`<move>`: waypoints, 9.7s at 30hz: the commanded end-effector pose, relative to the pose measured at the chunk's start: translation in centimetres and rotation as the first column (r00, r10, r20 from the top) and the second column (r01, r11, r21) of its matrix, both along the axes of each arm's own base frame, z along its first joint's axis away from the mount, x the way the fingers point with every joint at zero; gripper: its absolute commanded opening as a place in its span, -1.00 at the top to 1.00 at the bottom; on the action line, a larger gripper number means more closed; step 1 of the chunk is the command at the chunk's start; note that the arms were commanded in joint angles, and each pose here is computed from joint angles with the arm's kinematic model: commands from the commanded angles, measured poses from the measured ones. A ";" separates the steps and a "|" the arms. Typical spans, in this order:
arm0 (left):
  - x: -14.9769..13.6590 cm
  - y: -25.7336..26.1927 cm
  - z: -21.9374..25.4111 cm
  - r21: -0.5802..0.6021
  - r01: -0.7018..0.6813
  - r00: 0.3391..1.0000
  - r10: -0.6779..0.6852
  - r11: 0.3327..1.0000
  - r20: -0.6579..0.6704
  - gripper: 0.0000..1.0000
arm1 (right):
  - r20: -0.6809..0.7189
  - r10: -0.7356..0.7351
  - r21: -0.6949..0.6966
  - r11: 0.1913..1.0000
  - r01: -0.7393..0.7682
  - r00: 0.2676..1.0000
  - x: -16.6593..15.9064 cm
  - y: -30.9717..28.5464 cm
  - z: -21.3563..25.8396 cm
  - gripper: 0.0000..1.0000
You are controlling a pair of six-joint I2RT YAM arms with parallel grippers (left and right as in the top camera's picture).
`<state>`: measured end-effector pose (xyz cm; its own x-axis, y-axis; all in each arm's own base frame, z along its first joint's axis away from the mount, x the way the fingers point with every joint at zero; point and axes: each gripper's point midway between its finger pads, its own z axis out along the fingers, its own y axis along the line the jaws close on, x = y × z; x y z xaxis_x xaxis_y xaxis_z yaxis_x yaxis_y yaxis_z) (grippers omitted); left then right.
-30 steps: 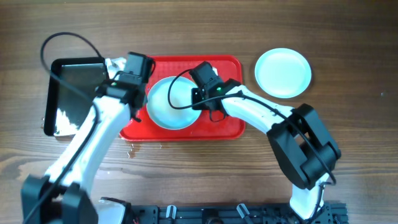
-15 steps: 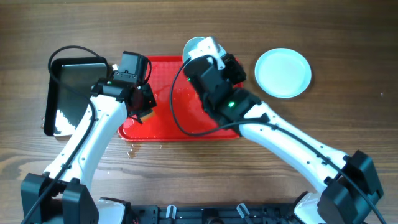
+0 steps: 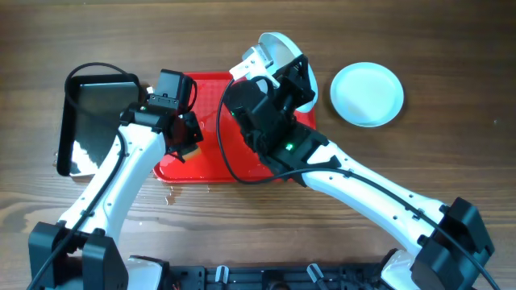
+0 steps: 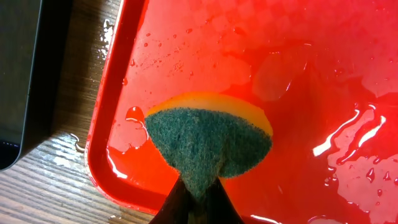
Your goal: Clean dirty plates on tray and stack at the side
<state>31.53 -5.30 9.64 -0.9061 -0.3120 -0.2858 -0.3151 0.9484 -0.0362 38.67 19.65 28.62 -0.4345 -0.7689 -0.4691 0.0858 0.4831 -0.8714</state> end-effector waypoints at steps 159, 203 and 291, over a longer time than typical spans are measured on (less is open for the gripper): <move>0.4 10.0 15.1 -0.411 -0.109 0.819 0.317 0.905 0.479 -1.00 | 0.437 0.174 0.755 0.462 -0.465 0.883 -14.1 -18.2 -11.0 -0.99; -6.7 1.6 8.3 0.027 0.303 0.390 -0.150 0.953 0.909 -1.00 | 0.436 0.174 0.756 0.462 -0.464 0.883 -14.1 -18.2 -11.0 -1.00; -6.9 5.1 6.2 0.337 0.075 0.346 -0.342 0.938 0.874 -1.00 | 0.436 0.174 0.756 0.462 -0.464 0.883 -14.1 -18.2 -11.0 -0.99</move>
<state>24.62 -0.26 15.80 -0.0755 0.0406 -0.9963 0.0045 0.9992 0.0404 24.66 1.74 17.34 -0.0076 -0.0063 -1.0000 -0.0994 0.9950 -0.0055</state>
